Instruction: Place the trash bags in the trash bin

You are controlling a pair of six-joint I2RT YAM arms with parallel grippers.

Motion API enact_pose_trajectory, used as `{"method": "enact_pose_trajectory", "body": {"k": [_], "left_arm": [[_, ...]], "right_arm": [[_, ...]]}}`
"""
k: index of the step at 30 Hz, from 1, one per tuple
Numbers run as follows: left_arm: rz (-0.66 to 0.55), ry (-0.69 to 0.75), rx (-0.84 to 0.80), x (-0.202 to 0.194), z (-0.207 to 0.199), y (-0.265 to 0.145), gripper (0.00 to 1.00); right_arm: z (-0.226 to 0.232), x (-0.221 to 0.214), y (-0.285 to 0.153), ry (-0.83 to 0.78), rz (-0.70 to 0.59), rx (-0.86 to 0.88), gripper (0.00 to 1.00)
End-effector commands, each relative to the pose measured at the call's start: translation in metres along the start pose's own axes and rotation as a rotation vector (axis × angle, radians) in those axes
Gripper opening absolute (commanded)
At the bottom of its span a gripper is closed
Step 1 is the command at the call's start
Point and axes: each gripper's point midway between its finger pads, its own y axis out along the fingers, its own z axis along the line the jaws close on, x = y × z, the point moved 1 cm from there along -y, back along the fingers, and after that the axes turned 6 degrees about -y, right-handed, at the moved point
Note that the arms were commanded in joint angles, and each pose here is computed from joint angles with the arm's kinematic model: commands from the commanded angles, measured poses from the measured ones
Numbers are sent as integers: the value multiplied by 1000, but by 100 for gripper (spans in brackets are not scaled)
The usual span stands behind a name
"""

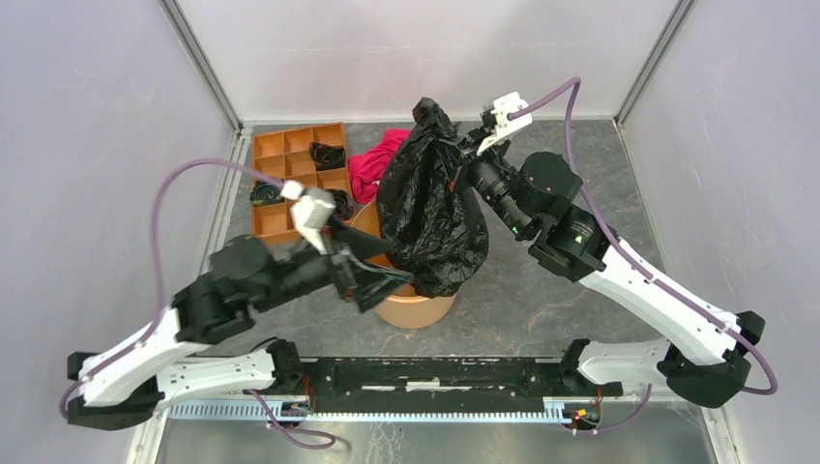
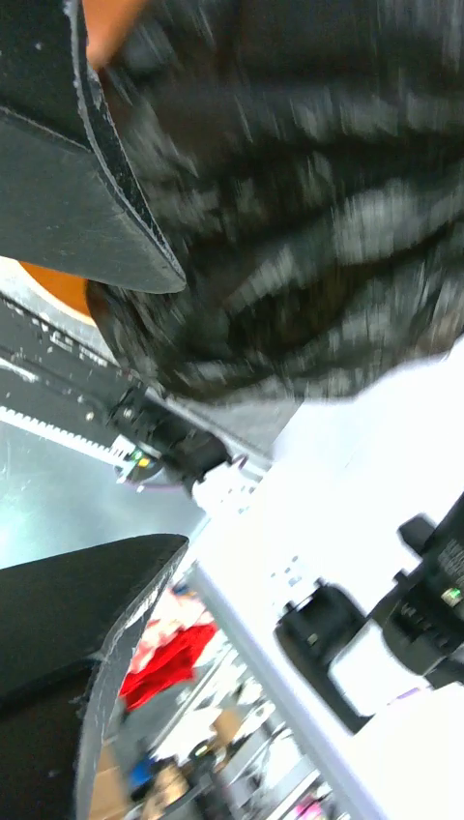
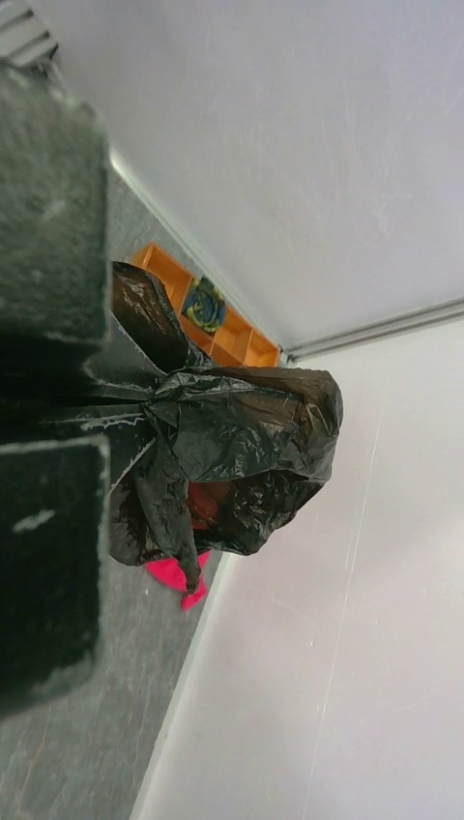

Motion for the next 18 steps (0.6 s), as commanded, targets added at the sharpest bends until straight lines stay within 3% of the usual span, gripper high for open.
{"method": "enact_pose_trajectory", "body": {"k": [1, 5, 7, 12, 14, 18], "left_arm": [[227, 43, -260, -49, -39, 49, 100], [294, 78, -281, -72, -35, 78, 100], [257, 78, -153, -73, -12, 94, 98], [146, 64, 416, -61, 80, 101, 95], [134, 73, 525, -61, 99, 91, 95], [130, 74, 584, -67, 113, 73, 95]], "right_arm": [[10, 26, -1, 133, -99, 41, 1], [13, 31, 0, 191, -115, 48, 1], [15, 32, -1, 215, -126, 61, 1], [24, 19, -4, 267, -120, 109, 1], [31, 8, -5, 274, -98, 141, 1], [41, -15, -5, 253, -38, 193, 1]]}}
